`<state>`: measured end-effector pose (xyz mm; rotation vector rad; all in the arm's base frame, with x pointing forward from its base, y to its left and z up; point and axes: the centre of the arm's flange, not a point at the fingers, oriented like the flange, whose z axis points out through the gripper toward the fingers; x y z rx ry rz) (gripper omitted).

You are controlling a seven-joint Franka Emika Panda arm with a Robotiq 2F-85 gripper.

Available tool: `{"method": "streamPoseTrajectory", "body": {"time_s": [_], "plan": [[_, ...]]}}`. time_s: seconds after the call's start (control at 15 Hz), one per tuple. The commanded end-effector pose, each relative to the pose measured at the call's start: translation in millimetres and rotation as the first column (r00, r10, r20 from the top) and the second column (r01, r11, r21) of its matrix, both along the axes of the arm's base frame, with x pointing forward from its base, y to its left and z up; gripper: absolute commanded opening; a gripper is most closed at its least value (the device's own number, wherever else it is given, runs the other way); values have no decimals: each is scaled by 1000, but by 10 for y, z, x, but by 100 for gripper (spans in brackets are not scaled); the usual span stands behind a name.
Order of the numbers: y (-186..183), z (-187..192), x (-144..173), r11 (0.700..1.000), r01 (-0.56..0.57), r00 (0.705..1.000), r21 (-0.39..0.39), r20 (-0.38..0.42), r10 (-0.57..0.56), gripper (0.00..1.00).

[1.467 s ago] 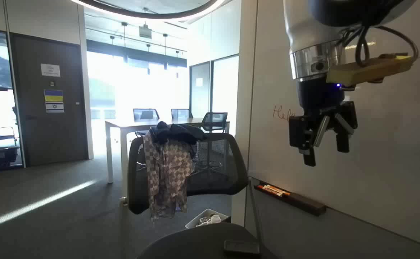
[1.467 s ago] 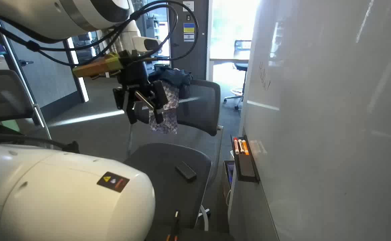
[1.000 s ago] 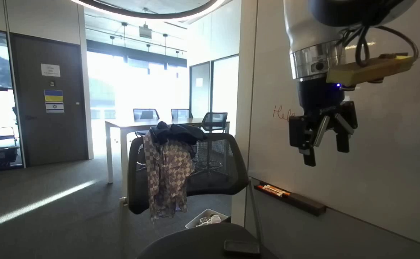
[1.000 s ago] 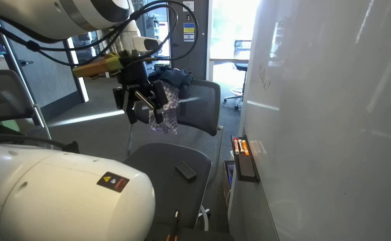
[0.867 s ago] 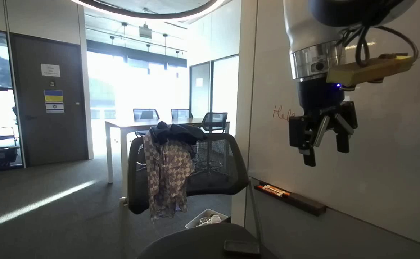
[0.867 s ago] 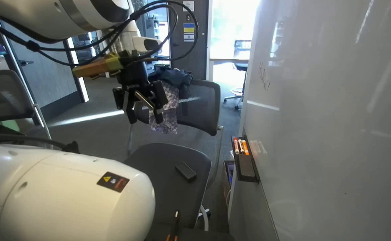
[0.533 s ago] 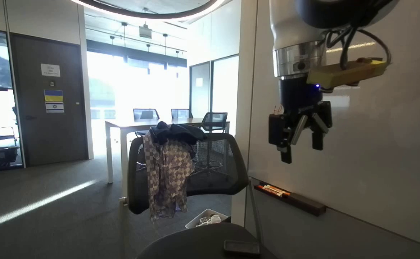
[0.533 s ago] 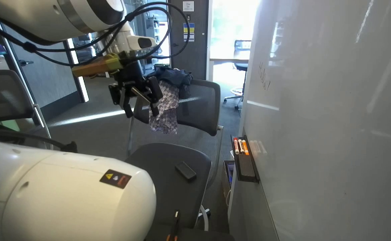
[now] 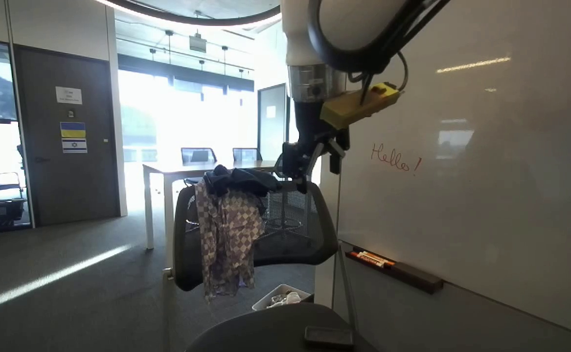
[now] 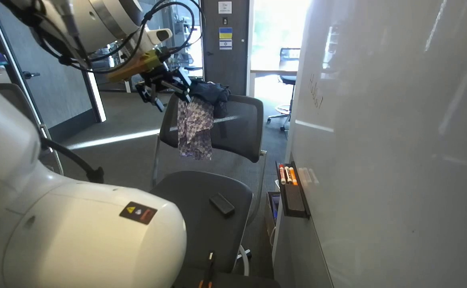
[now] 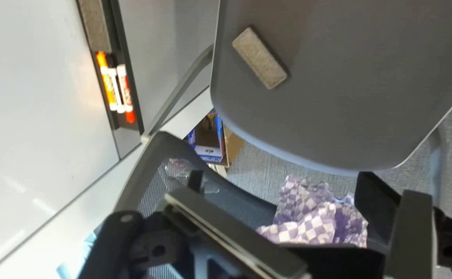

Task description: Remove the clothes from the backrest of the chair and put them on the seat

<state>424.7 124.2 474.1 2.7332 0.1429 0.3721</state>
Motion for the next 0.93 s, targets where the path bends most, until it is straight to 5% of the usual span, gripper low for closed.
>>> {"method": "streamPoseTrajectory", "body": {"time_s": [0.0,0.4,0.87], "plan": [[104,57,776,990,-61,989,-125,127,77,100],[231,-18,1557,964,-106,950,-245,263,171,100],[272,-597,2266,956,-124,943,-266,268,196,100]]}}
